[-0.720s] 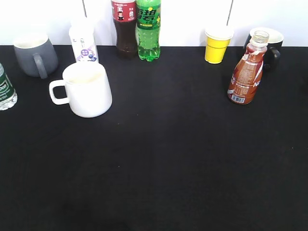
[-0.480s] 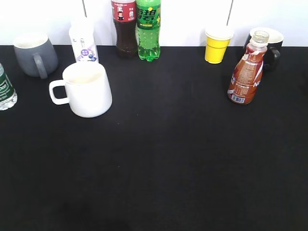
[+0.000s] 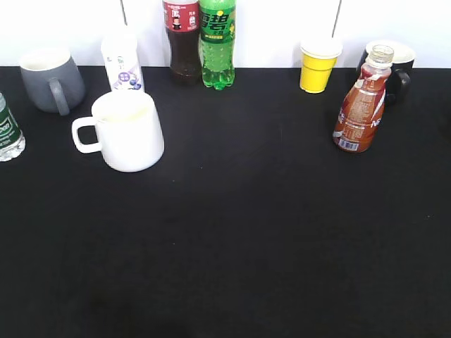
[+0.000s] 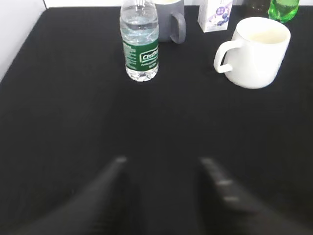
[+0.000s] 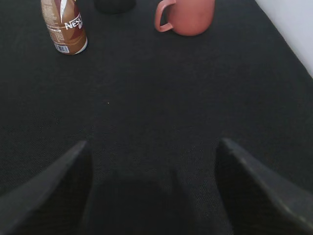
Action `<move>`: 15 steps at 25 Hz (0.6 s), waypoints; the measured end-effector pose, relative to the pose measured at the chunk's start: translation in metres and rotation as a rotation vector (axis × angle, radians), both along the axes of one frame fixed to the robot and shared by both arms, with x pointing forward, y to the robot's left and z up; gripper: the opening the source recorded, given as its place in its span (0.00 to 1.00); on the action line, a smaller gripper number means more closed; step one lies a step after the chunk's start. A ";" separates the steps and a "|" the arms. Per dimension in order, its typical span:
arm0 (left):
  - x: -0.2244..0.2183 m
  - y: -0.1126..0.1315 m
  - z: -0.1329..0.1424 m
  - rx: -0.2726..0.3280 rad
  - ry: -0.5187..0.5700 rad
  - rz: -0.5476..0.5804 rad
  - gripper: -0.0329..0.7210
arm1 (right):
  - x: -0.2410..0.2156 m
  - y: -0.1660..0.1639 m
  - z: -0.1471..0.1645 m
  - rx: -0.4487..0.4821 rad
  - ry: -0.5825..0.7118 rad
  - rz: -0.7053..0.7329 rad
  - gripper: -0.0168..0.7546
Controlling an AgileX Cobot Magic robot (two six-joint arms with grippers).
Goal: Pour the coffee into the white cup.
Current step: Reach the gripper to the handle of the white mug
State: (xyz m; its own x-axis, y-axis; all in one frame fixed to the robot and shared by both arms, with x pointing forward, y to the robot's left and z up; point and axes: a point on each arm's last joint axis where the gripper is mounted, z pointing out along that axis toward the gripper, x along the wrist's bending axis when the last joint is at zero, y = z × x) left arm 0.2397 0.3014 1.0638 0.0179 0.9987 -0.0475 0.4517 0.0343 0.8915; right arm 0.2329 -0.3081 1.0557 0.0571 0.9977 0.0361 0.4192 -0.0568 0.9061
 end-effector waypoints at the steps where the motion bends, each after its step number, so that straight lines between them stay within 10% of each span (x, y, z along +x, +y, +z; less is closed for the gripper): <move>1: 0.009 0.000 0.006 0.000 -0.009 0.000 0.69 | 0.000 0.000 0.000 0.000 0.000 0.000 0.79; 9: 0.121 -0.008 0.040 -0.043 -0.276 -0.019 0.76 | 0.000 0.000 0.000 0.000 0.000 0.000 0.79; 15: 0.185 -0.052 -0.035 -0.064 -0.147 -0.208 0.76 | 0.000 0.000 0.000 0.000 0.000 0.000 0.79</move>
State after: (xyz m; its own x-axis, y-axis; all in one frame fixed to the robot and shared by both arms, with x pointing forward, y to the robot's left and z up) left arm 0.4246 0.2497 1.0283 0.2343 0.9678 -0.0916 0.3206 0.0121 0.9471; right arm 0.2329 -0.3081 1.0557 0.0571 0.9977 0.0361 0.4192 -0.0568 0.9061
